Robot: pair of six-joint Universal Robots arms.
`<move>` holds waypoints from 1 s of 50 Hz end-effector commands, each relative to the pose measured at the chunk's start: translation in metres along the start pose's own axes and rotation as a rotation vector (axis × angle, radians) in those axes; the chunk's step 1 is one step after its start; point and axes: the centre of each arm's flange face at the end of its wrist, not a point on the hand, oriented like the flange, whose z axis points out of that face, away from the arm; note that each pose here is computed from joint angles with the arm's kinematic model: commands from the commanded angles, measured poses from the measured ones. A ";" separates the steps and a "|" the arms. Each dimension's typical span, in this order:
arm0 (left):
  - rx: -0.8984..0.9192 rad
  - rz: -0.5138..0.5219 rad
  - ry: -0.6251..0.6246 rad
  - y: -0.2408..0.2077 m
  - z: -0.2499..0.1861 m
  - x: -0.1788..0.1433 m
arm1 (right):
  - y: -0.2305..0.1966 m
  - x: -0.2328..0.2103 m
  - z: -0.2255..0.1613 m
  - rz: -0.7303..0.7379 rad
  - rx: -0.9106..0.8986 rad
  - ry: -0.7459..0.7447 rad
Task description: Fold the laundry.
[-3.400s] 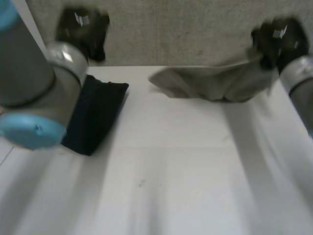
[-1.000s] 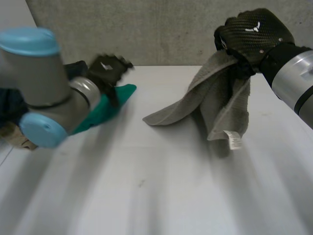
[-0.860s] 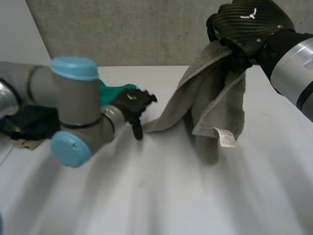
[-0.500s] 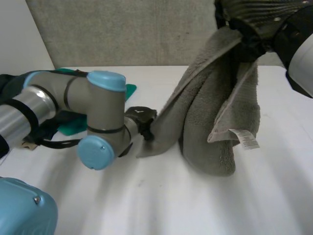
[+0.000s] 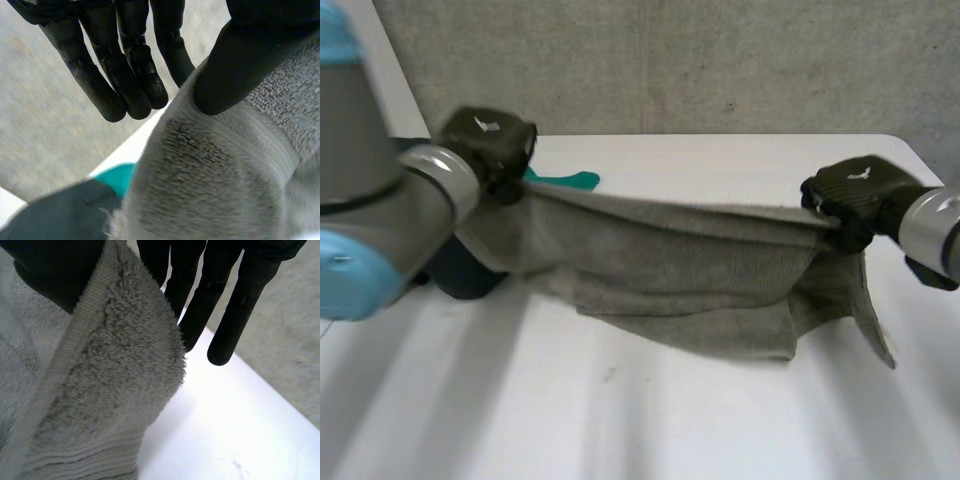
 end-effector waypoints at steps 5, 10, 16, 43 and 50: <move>0.323 -0.008 -0.127 -0.057 0.066 -0.008 | -0.033 0.024 0.066 -0.223 0.221 0.174; 0.705 -0.068 -0.308 -0.141 0.040 -0.054 | -0.092 0.059 0.064 -0.234 0.499 0.438; 0.810 -0.083 -0.373 -0.165 0.018 -0.070 | -0.135 0.067 0.045 -0.238 0.808 0.525; 0.047 0.001 -0.016 0.064 0.027 0.027 | 0.094 -0.015 0.072 -0.045 0.017 0.003; 0.048 -0.001 -0.038 0.061 0.026 0.022 | 0.102 0.004 0.065 0.191 -0.081 0.211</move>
